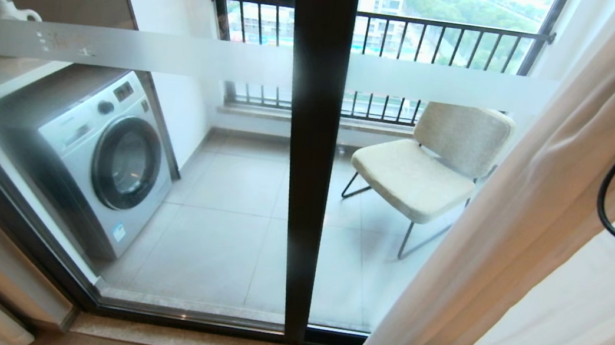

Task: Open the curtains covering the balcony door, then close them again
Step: Close the inner curtains on both sides

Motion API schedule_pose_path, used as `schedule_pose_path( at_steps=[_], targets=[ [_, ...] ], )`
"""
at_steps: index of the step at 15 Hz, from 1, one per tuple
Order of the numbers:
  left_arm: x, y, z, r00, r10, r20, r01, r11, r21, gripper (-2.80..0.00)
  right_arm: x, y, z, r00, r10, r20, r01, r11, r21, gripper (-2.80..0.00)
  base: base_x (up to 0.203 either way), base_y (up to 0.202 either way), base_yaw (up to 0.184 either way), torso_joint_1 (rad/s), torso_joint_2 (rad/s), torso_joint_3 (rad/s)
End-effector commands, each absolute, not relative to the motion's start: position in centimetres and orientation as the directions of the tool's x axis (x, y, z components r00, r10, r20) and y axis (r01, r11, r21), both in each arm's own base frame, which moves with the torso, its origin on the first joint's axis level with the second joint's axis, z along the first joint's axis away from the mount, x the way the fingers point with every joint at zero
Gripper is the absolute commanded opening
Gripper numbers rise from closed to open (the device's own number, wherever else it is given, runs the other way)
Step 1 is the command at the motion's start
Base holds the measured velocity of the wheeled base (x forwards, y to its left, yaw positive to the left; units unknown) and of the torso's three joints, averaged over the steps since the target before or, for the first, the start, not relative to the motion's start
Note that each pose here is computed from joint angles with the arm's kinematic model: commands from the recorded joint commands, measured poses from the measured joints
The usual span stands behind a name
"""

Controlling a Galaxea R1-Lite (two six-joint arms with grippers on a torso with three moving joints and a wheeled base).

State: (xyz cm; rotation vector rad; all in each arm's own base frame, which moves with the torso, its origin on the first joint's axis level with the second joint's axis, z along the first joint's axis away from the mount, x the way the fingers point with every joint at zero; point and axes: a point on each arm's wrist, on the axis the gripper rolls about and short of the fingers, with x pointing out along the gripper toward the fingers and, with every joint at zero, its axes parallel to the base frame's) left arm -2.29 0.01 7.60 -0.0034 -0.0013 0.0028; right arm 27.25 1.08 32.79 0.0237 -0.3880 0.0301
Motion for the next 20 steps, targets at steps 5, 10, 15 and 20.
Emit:
schedule_pose_path(
  at_steps=[5, 10, 15, 20],
  targets=[
    [-2.29, 0.01, 7.59, 1.0, 0.003, 0.002, -0.003, 1.0, -0.003, -2.8, 27.2, 1.18, 32.87, 0.923, 0.027, 0.385, -0.037, 0.999, 0.018, -2.8, 0.0, 0.192, 0.0, 0.0, 0.0, 0.003],
    [-2.29, 0.01, 7.59, 1.0, 0.003, 0.002, -0.003, 1.0, -0.003, -2.8, 27.19, 1.18, 32.87, 0.922, 0.029, 0.385, -0.032, 0.999, 0.002, -2.8, 0.0, 0.191, 0.001, 0.002, 0.0, 0.0],
    [-2.29, 0.01, 7.59, 1.0, 0.003, 0.002, -0.003, 1.0, -0.003, -2.8, 27.2, 1.18, 32.74, 0.924, 0.029, 0.381, -0.032, 0.999, 0.002, -2.8, 0.0, 0.19, 0.0, 0.002, 0.0, 0.002],
    [-2.29, 0.01, 7.59, 1.0, 0.003, 0.002, -0.003, 1.0, -0.005, -2.8, 27.2, 1.18, 32.74, 0.924, 0.029, 0.381, -0.032, 0.999, 0.002, -2.8, 0.0, 0.189, 0.002, 0.003, 0.0, 0.001]
  ],
)
